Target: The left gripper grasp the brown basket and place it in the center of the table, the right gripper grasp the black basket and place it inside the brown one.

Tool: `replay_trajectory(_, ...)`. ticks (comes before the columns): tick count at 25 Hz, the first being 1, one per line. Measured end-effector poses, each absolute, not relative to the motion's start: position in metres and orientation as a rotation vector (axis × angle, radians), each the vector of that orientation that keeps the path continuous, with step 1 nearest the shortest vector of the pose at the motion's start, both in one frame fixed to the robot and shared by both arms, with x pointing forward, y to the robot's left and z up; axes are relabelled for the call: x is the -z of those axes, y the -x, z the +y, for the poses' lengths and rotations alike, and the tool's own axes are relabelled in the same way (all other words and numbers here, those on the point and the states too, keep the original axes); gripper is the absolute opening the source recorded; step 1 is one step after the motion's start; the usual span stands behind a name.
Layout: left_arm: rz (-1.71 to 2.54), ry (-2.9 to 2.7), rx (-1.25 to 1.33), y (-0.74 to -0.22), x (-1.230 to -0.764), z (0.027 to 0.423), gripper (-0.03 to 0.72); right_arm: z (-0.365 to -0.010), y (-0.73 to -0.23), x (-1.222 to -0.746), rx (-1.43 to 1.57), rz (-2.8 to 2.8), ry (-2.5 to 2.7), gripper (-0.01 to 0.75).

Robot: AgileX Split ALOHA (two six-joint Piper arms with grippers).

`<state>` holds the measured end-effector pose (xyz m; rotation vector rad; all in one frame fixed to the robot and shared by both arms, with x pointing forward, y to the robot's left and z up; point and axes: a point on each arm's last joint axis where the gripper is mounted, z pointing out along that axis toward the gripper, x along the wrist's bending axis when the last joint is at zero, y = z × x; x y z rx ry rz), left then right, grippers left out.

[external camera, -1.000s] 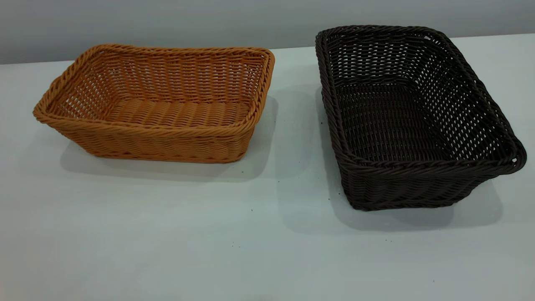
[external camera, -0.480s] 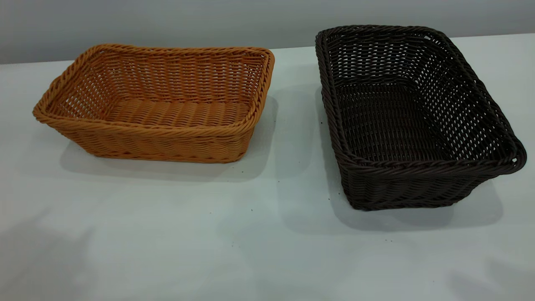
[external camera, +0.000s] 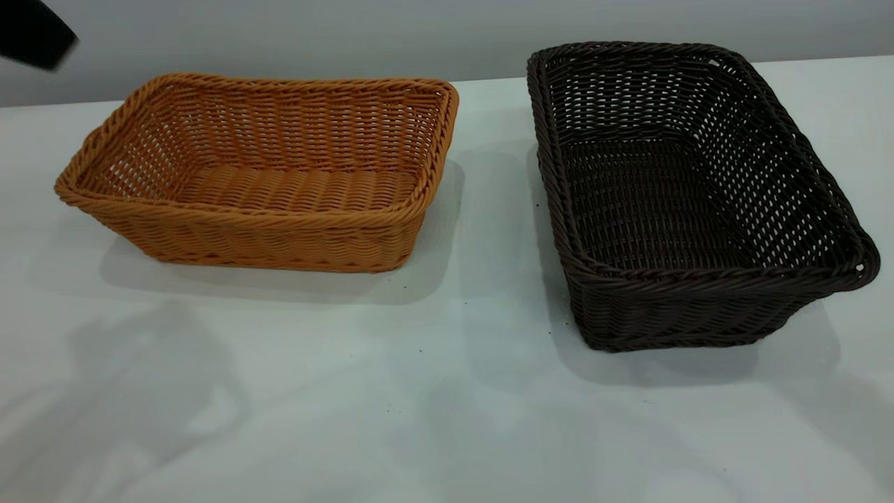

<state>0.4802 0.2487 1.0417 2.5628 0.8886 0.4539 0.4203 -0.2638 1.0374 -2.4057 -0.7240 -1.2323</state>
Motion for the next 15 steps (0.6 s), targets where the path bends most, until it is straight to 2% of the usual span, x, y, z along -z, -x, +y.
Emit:
replay_trajectory(7, 0.869, -2.575, -0.429, -0.495, -1.022, 0.234, 0.582, -0.251, -0.427, -1.008, 1.102, -0.581, 2.433, 0.468)
replay_trajectory(15, 0.777, -2.589, -0.428, -0.496, -1.017, 0.214, 0.582, -0.214, -0.444, -0.964, 0.86, -0.593, 2.476, 0.461)
